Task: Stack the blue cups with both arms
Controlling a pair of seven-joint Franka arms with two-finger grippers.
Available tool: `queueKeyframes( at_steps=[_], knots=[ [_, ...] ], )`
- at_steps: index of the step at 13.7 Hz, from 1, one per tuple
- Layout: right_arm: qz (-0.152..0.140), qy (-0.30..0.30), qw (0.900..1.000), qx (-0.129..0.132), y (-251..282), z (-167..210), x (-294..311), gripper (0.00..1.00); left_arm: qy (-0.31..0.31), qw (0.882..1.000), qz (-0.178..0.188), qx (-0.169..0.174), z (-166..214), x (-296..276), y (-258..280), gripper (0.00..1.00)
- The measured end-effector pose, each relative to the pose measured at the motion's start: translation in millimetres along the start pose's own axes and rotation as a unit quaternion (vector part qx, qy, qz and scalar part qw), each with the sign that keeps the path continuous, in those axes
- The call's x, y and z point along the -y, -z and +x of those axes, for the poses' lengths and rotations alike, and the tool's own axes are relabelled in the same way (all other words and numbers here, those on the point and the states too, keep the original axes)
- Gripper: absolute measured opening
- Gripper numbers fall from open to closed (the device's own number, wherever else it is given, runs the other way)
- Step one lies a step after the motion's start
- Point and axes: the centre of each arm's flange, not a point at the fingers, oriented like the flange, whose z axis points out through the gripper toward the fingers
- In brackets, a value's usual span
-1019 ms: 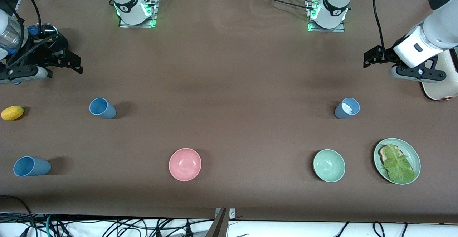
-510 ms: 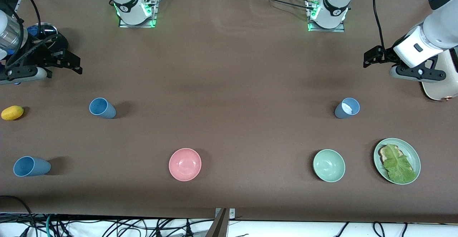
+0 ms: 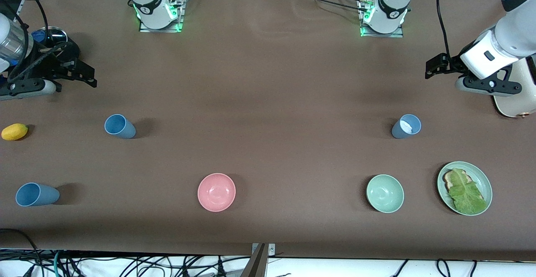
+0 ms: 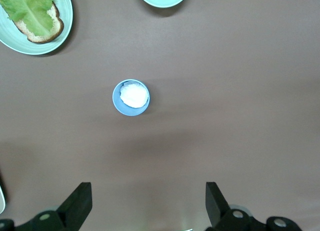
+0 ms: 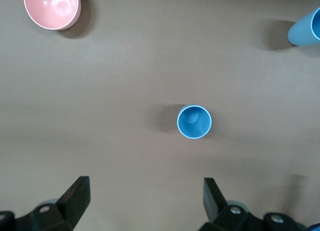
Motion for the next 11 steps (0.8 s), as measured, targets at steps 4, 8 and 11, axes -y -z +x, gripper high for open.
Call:
queueKeyframes(
  at_steps=[4,8,11],
  knots=[
    [0.001,0.000,1.000,0.010,-3.3,-0.9,0.4,1.00,0.000,1.000,0.000,0.001,-0.1,0.0,-0.1,1.00],
    [0.002,0.001,1.000,0.016,-6.0,-1.2,0.4,1.00,0.000,1.000,0.000,0.001,-0.2,0.0,-0.2,1.00],
    [0.002,0.003,1.000,0.018,-7.4,-0.6,2.5,1.00,0.000,1.000,0.000,0.004,0.7,0.5,-2.5,1.00]
  ],
)
